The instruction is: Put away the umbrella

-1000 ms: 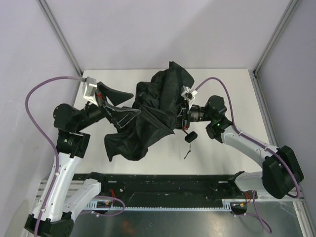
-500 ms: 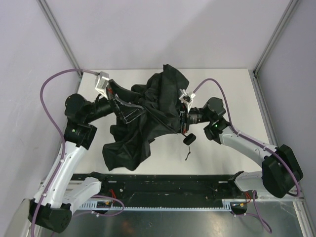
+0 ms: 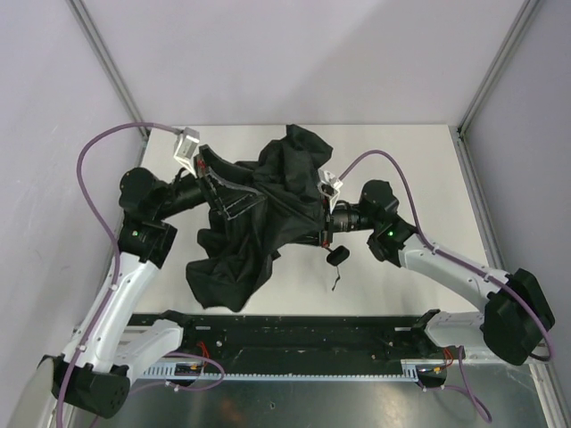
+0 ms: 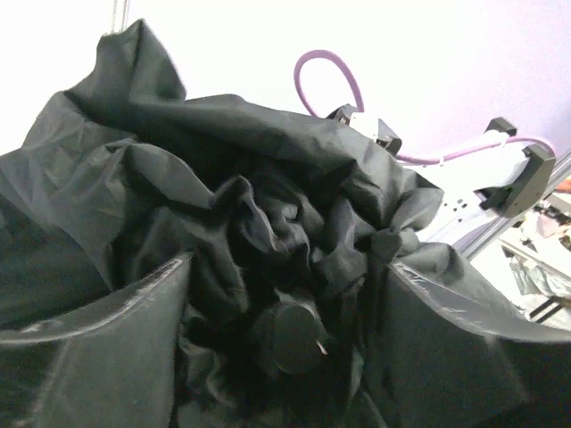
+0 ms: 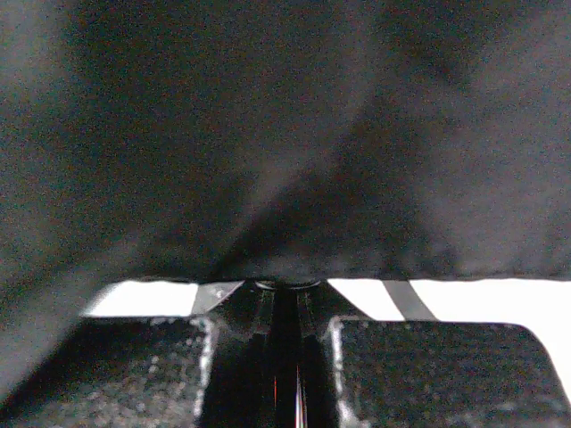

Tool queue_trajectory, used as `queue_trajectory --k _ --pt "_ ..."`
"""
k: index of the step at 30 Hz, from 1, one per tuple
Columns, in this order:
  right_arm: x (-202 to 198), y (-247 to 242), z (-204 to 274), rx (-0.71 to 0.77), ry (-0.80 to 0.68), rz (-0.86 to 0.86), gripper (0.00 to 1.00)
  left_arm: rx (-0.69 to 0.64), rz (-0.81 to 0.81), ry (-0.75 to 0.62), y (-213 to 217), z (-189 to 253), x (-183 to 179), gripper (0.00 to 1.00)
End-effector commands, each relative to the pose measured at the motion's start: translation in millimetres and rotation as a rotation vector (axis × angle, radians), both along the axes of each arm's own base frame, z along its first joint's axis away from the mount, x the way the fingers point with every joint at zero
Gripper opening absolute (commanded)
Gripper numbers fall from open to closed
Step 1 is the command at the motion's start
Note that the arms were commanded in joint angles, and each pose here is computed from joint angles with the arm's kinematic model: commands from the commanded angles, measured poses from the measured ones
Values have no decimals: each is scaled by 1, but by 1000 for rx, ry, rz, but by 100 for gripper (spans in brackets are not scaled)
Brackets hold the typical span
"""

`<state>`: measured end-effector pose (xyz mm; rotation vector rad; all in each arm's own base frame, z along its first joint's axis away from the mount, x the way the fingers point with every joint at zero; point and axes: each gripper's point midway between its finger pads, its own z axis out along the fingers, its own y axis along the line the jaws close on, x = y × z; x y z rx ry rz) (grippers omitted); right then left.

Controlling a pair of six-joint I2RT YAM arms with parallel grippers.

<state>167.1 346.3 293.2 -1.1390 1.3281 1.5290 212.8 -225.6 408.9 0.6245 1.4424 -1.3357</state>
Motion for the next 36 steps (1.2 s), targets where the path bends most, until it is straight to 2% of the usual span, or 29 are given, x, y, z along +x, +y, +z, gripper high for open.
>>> queue_trajectory --k 1,3,9,24,28,34,36 --pt "16 0 58 114 -255 -166 0 -52 39 -32 9 16 -16 92" --pt "25 0 56 94 -273 -233 0 -98 95 8 15 21 -16 98" --pt "40 2 48 55 -291 -333 0 -221 263 140 35 27 -10 99" --pt "57 6 47 43 -285 -444 0 -241 349 226 37 4 -5 100" --pt "54 6 51 62 -266 -414 0 -187 347 155 34 -5 -8 99" --pt "46 2 47 69 -233 -294 0 -104 362 -75 46 -7 -30 99" --pt "43 -1 44 64 -226 -252 0 -71 319 -138 43 -8 -40 99"
